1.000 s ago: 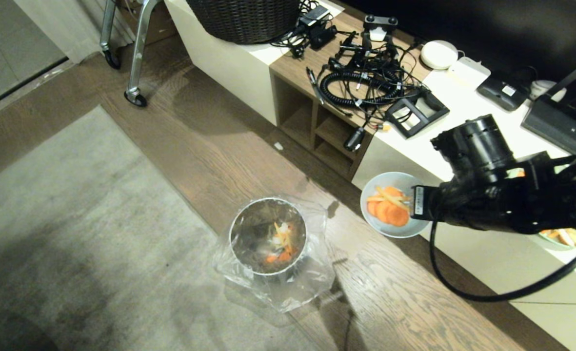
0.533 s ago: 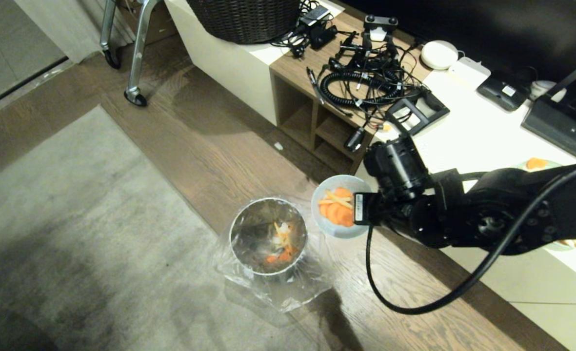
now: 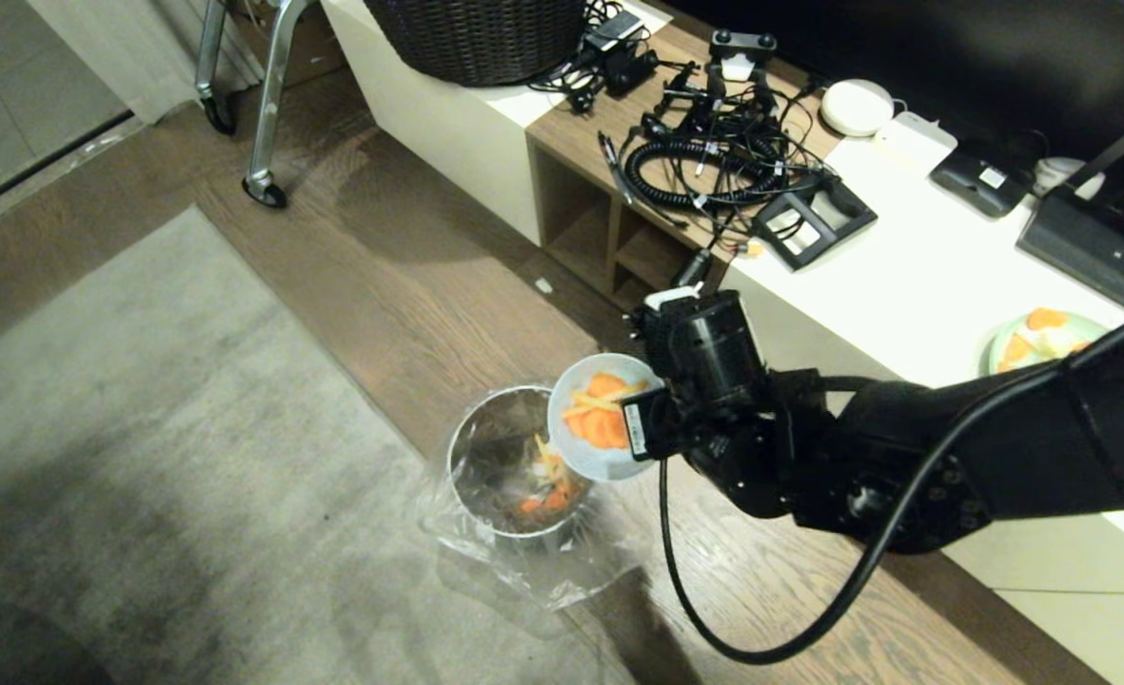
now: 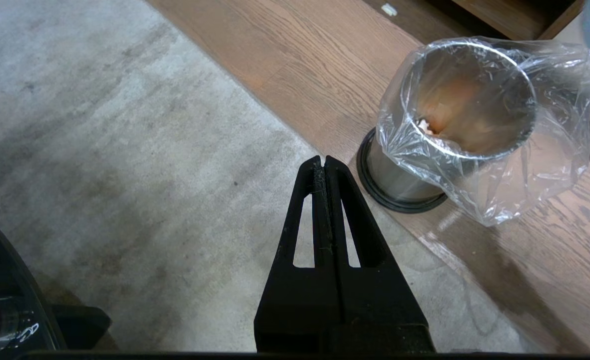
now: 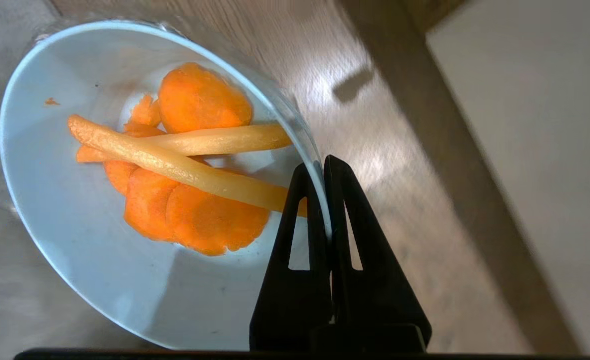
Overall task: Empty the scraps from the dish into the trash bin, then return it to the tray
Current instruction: Move the bowl over the trash can, then pour the leftover food from the bowl into the trash can
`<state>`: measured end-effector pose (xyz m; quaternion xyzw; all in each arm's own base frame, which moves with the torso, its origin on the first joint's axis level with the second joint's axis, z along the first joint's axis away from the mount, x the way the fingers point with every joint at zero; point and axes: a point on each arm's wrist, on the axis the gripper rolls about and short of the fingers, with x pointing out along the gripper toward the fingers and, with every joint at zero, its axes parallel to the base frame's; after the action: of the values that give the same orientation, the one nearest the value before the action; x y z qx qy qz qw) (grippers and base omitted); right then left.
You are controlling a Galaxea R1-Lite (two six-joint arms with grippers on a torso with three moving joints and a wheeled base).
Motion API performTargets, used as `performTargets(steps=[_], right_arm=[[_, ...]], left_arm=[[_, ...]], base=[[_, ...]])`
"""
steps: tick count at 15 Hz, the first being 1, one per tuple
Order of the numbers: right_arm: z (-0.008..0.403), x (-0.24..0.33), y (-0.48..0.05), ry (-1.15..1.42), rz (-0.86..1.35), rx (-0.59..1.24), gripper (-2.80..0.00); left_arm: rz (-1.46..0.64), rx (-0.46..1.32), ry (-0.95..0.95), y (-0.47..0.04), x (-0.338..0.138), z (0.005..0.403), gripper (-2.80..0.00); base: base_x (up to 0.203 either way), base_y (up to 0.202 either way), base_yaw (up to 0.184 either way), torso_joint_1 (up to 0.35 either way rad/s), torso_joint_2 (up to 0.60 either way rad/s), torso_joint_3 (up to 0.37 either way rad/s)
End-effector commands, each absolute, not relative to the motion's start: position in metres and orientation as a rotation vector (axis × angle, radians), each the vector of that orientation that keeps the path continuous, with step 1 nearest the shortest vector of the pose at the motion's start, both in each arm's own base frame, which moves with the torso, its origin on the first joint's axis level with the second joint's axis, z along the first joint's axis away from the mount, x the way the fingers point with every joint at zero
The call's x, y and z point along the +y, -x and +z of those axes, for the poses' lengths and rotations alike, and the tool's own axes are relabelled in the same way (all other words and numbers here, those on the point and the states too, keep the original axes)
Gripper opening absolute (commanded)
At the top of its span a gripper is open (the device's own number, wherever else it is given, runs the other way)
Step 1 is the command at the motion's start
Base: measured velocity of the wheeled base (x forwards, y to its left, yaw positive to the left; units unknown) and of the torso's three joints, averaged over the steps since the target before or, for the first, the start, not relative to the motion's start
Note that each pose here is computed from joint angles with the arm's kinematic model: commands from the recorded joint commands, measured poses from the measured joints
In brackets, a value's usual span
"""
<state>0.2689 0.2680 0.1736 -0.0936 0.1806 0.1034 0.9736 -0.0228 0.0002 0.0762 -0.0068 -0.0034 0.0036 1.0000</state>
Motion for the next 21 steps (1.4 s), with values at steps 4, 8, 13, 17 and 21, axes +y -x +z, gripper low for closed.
performTargets(steps=[4, 8, 13, 17, 21], right_arm=[[0.157, 0.286, -0.278, 0.432, 0.271, 0.137, -2.8], [0.15, 0.305, -0.283, 0.485, 0.278, -0.03, -2.8], [0.15, 0.318, -0.278, 0.487, 0.271, -0.171, -2.8], [0.147, 0.32, -0.275, 0.484, 0.253, -0.261, -2.8], [0.145, 0.32, -0.268, 0.483, 0.249, -0.345, -2.8]], left_arm=[[0.008, -0.008, 0.014, 0.023, 0.0, 0.076, -2.8], [0.008, -0.008, 0.014, 0.023, 0.0, 0.076, -2.8], [0.008, -0.008, 0.014, 0.023, 0.0, 0.076, -2.8], [0.008, -0.008, 0.014, 0.023, 0.0, 0.076, -2.8], [0.008, -0.008, 0.014, 0.023, 0.0, 0.076, -2.8]], base=[[0.0, 0.0, 0.0, 0.0, 0.0, 0.0], [0.0, 0.0, 0.0, 0.0, 0.0, 0.0], [0.0, 0.0, 0.0, 0.0, 0.0, 0.0], [0.0, 0.0, 0.0, 0.0, 0.0, 0.0], [0.0, 0.0, 0.0, 0.0, 0.0, 0.0]])
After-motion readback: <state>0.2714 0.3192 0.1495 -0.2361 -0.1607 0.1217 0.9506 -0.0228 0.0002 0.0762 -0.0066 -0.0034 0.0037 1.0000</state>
